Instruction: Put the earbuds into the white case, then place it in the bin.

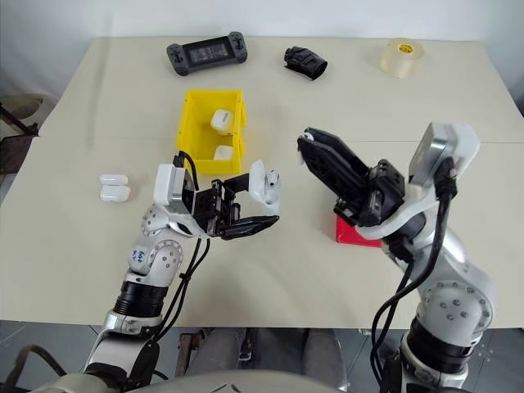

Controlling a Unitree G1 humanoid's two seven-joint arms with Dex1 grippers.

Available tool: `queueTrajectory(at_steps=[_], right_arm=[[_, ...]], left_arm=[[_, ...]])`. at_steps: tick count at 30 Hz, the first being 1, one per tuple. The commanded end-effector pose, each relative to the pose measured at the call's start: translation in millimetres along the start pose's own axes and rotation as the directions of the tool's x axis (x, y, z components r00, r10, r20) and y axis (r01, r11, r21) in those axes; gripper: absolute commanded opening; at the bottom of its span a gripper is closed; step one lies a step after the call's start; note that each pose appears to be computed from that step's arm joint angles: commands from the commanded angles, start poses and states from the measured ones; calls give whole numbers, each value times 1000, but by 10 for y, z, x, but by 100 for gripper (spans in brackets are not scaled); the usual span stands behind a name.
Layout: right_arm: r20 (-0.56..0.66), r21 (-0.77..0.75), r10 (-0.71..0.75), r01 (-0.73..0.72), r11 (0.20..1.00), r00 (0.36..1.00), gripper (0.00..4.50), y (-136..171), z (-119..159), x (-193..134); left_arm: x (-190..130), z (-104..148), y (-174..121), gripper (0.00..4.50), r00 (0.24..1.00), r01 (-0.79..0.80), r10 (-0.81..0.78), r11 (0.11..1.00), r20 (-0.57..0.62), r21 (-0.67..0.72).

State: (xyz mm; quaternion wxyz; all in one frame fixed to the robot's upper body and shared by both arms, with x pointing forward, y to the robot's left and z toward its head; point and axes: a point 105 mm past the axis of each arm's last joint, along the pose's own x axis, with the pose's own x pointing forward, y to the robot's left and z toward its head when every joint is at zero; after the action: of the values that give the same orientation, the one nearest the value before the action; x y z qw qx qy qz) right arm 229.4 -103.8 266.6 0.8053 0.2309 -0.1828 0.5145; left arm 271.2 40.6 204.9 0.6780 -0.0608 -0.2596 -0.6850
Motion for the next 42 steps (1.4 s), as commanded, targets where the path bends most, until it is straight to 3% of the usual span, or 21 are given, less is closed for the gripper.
queueTrajectory(at_steps=[1, 11, 33, 39, 42], right_arm=[[31, -28, 31, -30, 999, 999, 51, 141, -1, 21], [11, -49, 41, -41, 998, 999, 51, 162, -248, 74], [-13, -80, -28, 27, 996, 1000, 51, 77, -378, -89], [-43, -1, -14, 14, 1000, 999, 51, 91, -419, -97], [-31, -49, -20, 19, 999, 999, 151, 65, -355, -81]], left_arm=[[20, 90, 24, 275, 999, 1, -2, 1000, 33, 24], [63, 89, 36, 275, 999, 21, -21, 1000, 25, 13], [100, 141, 82, 275, 999, 10, -10, 1000, 51, 15], [103, 141, 83, 275, 999, 13, -14, 1000, 48, 18], [96, 134, 78, 275, 999, 17, -18, 1000, 40, 20]])
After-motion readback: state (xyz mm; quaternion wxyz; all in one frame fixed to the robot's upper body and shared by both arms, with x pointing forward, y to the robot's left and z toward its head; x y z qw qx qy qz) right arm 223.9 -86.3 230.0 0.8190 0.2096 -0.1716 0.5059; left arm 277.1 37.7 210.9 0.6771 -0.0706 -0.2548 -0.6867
